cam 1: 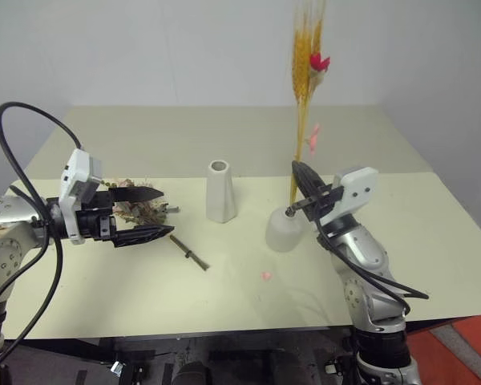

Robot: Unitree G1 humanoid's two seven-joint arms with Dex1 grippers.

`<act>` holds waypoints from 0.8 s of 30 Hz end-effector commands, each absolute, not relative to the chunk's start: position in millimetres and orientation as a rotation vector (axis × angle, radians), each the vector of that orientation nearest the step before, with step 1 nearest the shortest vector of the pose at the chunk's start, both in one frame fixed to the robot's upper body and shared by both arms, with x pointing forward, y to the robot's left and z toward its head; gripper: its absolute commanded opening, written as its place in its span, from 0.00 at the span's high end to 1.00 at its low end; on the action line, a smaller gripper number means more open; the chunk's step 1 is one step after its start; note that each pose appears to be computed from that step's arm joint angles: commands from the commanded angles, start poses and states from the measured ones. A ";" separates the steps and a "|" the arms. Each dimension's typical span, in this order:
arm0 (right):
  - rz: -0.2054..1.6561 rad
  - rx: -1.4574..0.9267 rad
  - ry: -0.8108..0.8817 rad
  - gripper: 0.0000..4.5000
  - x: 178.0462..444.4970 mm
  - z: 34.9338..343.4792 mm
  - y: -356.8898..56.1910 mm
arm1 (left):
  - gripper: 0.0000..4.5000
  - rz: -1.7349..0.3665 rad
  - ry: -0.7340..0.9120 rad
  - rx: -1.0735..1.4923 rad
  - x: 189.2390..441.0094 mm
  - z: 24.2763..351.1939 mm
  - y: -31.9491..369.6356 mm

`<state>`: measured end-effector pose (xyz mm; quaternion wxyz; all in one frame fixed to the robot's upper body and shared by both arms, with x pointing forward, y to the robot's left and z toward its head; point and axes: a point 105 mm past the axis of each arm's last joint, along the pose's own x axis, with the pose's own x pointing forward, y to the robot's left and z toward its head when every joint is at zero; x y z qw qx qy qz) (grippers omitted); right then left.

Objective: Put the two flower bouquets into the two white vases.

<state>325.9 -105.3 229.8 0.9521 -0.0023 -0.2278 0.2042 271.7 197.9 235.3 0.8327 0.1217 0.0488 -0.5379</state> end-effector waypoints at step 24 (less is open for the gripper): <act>0.415 -0.010 -0.547 0.99 313.1 247.5 -97.8 | 0.00 -1.167 0.076 0.290 271.3 243.5 193.0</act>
